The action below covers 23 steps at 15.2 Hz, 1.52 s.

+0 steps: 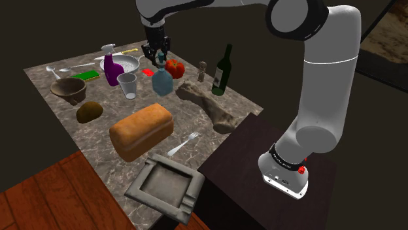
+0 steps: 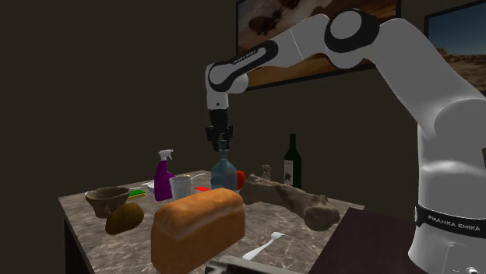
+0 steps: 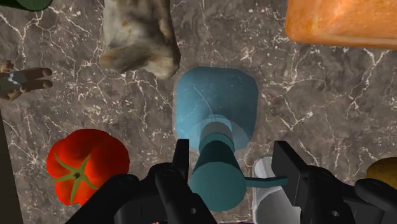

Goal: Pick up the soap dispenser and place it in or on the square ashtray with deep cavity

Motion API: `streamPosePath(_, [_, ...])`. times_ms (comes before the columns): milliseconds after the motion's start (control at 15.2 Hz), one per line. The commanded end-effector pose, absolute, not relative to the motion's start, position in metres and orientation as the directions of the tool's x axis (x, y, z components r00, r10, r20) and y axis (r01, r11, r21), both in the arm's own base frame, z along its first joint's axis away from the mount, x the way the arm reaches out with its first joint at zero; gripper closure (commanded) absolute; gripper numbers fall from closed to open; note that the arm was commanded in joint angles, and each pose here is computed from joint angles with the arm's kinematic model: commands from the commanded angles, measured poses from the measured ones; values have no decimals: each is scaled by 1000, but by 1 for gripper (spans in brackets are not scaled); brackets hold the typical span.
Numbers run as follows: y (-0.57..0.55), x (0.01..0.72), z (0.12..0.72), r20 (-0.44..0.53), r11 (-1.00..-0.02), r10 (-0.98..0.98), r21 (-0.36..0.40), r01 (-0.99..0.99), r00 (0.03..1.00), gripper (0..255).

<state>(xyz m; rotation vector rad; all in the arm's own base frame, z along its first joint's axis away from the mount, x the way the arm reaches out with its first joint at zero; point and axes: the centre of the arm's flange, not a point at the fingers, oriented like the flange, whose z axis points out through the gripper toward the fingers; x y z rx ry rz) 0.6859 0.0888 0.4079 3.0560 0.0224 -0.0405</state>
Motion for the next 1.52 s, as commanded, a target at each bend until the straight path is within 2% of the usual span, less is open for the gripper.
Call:
streamPosePath(0, [89,686,419,-27,-996,14,85,16,1000,255])
streamPosePath(462, [89,686,455,-27,-996,14,85,16,1000,255])
streamPosePath(1452, [212,534,489,-27,-996,14,85,16,1000,255])
